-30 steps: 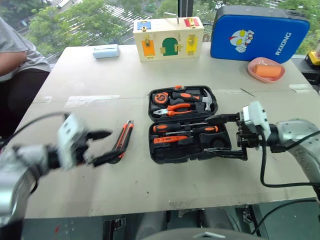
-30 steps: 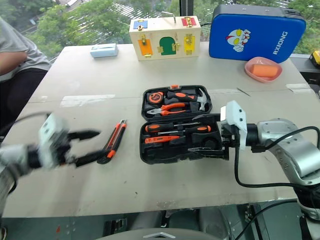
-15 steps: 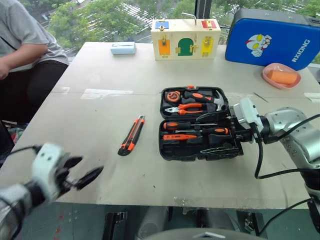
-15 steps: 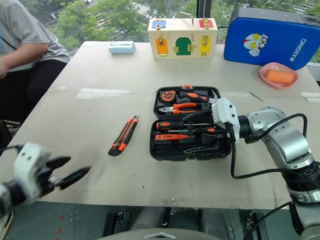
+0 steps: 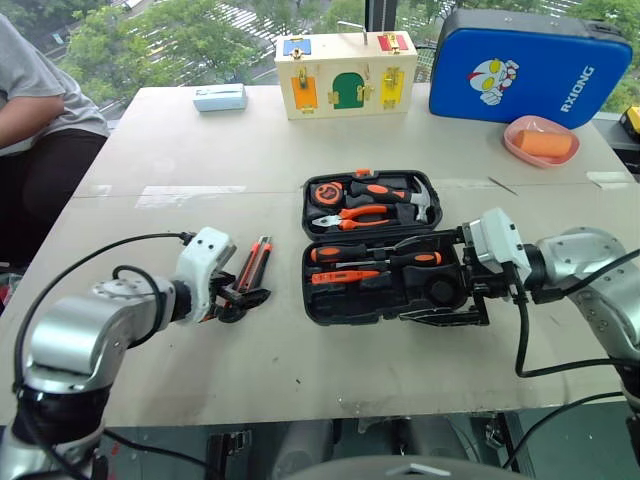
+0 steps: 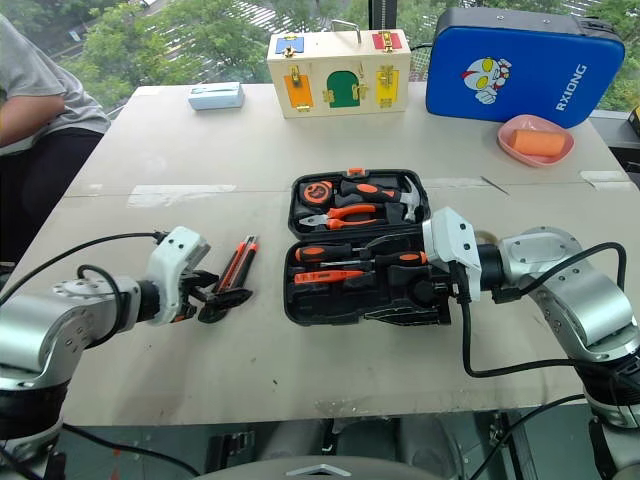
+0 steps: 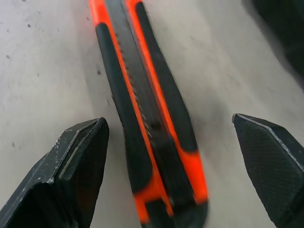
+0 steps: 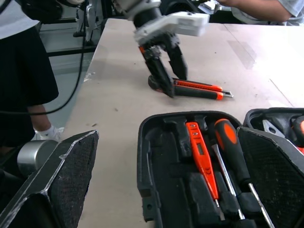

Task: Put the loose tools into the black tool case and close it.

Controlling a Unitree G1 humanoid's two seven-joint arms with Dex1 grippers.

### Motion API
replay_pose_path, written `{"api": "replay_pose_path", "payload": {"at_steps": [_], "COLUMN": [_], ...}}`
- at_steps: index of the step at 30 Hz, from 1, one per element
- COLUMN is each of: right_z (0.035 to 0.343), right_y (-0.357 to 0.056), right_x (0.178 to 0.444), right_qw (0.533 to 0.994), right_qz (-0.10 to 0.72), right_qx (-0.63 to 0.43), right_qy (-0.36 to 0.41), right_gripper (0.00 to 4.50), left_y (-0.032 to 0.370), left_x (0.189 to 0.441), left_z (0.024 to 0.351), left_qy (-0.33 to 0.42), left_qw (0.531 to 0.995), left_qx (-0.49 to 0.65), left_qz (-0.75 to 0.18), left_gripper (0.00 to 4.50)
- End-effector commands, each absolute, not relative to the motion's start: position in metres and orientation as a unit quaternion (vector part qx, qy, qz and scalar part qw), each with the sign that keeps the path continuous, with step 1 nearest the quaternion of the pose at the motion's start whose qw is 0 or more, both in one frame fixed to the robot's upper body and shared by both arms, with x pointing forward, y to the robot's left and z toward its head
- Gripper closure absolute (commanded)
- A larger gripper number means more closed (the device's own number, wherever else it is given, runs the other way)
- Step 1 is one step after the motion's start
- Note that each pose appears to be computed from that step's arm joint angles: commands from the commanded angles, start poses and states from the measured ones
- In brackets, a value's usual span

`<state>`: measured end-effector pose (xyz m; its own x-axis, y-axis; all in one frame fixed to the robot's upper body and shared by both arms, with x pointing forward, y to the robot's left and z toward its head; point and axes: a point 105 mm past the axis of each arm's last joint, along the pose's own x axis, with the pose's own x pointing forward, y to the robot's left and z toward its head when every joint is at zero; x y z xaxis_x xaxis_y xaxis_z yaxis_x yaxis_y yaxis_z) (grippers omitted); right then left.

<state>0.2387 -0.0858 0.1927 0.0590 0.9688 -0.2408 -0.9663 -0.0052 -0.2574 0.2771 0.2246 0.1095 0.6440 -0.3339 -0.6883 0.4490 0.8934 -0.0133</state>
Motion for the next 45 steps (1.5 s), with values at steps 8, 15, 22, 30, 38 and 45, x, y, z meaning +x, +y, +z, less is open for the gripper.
{"api": "replay_pose_path", "payload": {"at_steps": [8, 15, 22, 30, 38, 45], "right_z": [0.202, 0.201, 0.196, 0.177, 0.171, 0.173], "right_y": [-0.093, -0.101, -0.119, -0.142, -0.151, -0.138], "right_x": [0.237, 0.237, 0.229, 0.196, 0.182, 0.178], "right_qw": [0.720, 0.727, 0.736, 0.739, 0.770, 0.786], "right_qz": [0.666, 0.658, 0.648, 0.640, 0.601, 0.585], "right_qx": [-0.196, -0.194, -0.194, -0.197, -0.190, -0.184], "right_qy": [-0.025, -0.014, 0.009, 0.069, 0.094, 0.079], "right_gripper": [0.00, 0.00, 0.00, 0.00, 0.00, 0.00], "left_y": [0.245, 0.270, 0.226, 0.137, 0.096, 0.077], "left_x": [0.269, 0.287, 0.279, 0.258, 0.253, 0.286], "left_z": [0.073, 0.106, 0.178, 0.177, 0.141, 0.133], "left_qy": [0.437, 0.352, 0.215, 0.209, 0.262, 0.269], "left_qw": [0.878, 0.915, 0.850, 0.676, 0.543, 0.546], "left_qx": [0.087, 0.100, 0.203, 0.237, 0.294, 0.317], "left_qz": [-0.174, -0.170, -0.436, -0.666, -0.742, -0.727], "left_gripper": [2.77, 2.77, 2.77, 2.77, 2.77, 2.77]}}
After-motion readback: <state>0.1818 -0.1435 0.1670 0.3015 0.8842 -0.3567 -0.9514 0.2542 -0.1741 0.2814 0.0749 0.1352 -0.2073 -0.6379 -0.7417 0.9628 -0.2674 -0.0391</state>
